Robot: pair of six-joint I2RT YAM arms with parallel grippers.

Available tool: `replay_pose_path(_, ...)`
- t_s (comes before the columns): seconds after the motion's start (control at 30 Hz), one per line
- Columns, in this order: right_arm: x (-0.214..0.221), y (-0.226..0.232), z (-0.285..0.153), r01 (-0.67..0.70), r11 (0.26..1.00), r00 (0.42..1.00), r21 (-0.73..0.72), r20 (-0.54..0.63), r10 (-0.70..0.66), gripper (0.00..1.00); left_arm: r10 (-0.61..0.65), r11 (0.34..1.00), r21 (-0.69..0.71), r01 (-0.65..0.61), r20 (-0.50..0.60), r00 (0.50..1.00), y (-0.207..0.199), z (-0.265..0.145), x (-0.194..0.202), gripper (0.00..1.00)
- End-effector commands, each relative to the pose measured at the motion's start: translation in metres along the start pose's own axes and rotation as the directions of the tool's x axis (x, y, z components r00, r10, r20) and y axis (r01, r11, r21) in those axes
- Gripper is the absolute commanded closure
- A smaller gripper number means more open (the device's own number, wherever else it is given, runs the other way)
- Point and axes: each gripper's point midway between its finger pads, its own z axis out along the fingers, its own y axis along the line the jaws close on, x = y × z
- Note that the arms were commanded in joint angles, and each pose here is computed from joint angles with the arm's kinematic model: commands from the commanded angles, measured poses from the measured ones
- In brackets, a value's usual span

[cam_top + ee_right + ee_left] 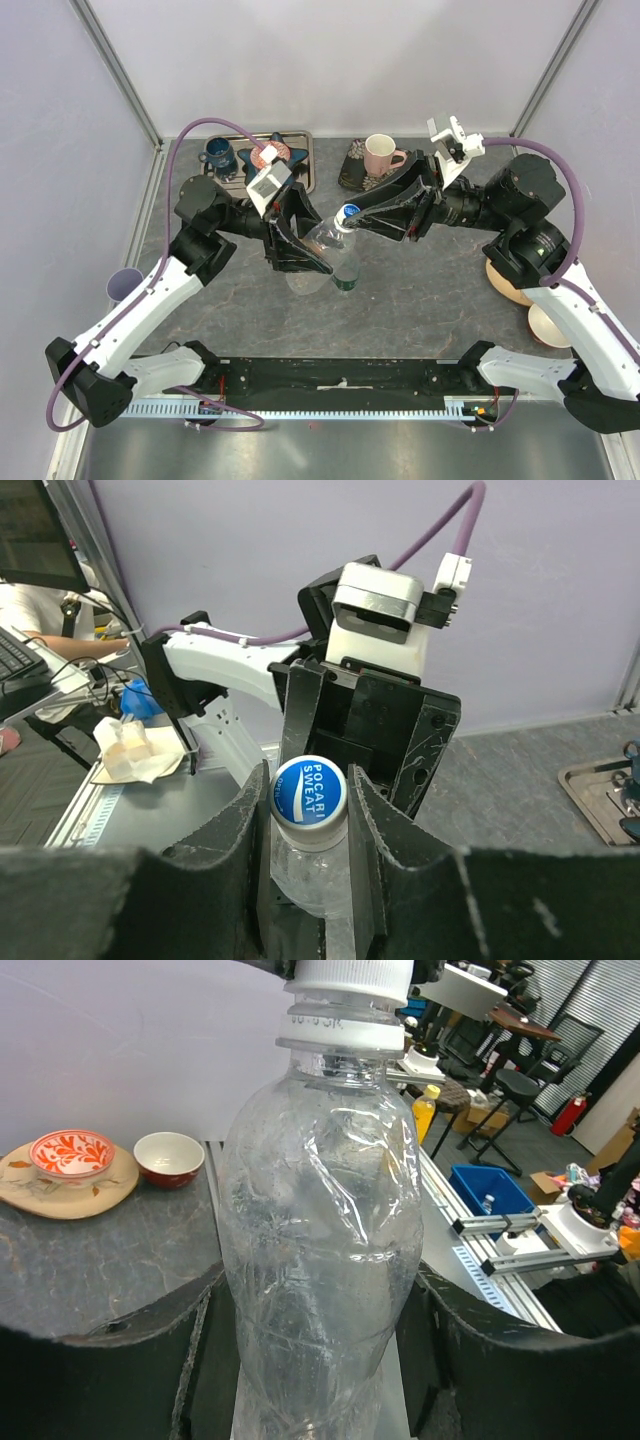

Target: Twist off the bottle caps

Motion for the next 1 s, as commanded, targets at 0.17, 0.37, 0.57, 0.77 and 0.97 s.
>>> replay_pose_path(0.17, 0.003, 0.012, -0.001, -0.015, 1.0, 0.999, -0.024, -0.038, 0.014, 0.6, 0.029, 0.983, -0.184, -0.017, 0.06, 0.998, 0.031, -0.007, -0.013, 0.64)
replay_pose_path(0.37, 0.003, 0.009, -0.001, -0.018, 1.0, 0.999, -0.004, -0.04, 0.018, 0.5, 0.035, 0.981, -0.195, -0.023, 0.056, 0.998, 0.033, -0.008, -0.01, 0.63)
replay_pose_path(0.57, 0.002, 0.004, 0.0, -0.013, 1.0, 0.999, 0.021, -0.036, 0.014, 0.42, 0.035, 0.98, -0.197, -0.024, 0.053, 0.998, 0.032, -0.008, -0.008, 0.63)
replay_pose_path(0.77, -0.006, -0.012, -0.001, -0.01, 0.993, 1.0, 0.12, -0.001, 0.01, 0.33, 0.037, 0.979, -0.2, -0.026, 0.05, 0.998, 0.033, -0.009, -0.007, 0.62)
replay_pose_path(0.97, -0.008, -0.02, 0.0, -0.007, 0.987, 1.0, 0.162, -0.008, 0.008, 0.31, 0.033, 0.979, -0.2, -0.024, 0.04, 0.999, 0.033, -0.009, -0.004, 0.62)
